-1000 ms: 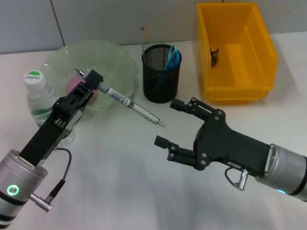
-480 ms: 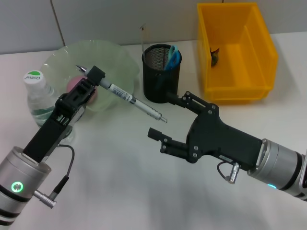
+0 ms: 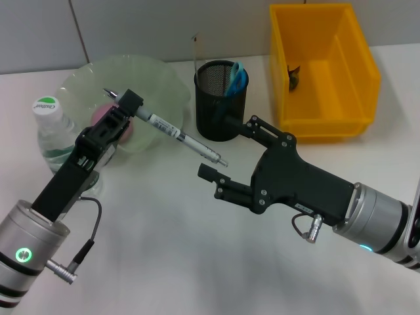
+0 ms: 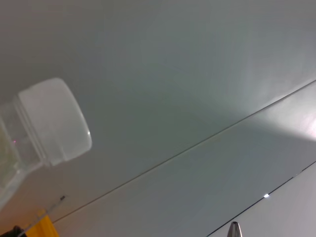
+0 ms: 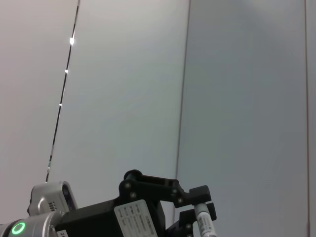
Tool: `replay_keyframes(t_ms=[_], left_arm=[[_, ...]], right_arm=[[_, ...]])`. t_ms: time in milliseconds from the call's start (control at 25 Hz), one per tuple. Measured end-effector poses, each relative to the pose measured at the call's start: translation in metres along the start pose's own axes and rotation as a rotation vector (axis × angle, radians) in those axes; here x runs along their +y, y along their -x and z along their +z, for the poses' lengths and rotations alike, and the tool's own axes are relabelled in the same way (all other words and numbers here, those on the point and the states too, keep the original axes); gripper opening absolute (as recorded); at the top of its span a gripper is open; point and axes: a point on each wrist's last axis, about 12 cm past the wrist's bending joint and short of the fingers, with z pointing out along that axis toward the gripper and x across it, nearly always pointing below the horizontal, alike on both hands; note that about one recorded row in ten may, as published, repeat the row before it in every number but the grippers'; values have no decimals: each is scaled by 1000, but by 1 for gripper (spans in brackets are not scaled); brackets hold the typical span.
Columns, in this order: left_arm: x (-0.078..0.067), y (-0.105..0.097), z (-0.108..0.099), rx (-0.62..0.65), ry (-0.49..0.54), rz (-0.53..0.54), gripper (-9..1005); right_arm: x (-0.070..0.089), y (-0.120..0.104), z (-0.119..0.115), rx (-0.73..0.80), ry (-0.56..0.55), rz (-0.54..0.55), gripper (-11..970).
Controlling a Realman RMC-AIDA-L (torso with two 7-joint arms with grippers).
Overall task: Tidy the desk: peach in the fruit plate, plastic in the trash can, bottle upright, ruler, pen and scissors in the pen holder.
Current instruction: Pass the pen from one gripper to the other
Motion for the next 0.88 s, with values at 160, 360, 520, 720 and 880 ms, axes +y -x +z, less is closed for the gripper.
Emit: replay_keyframes(t_ms=[160, 360, 520, 720, 880], left_arm=[[0, 1, 1, -7, -1, 1, 137], [0, 1, 1, -8, 1, 1, 137], [1, 1, 1, -7, 11, -4, 137], [1, -1, 2, -8, 11, -10, 138], [1, -1, 2, -9, 10, -10, 138]], right_arm=[[1, -1, 1, 7, 3, 2, 785], [3, -2, 2, 13, -1, -13, 754], [4, -2, 4, 13, 1, -9, 723], [3, -2, 6, 12, 7, -11, 683], [4, -4, 10, 34, 39, -10, 652]])
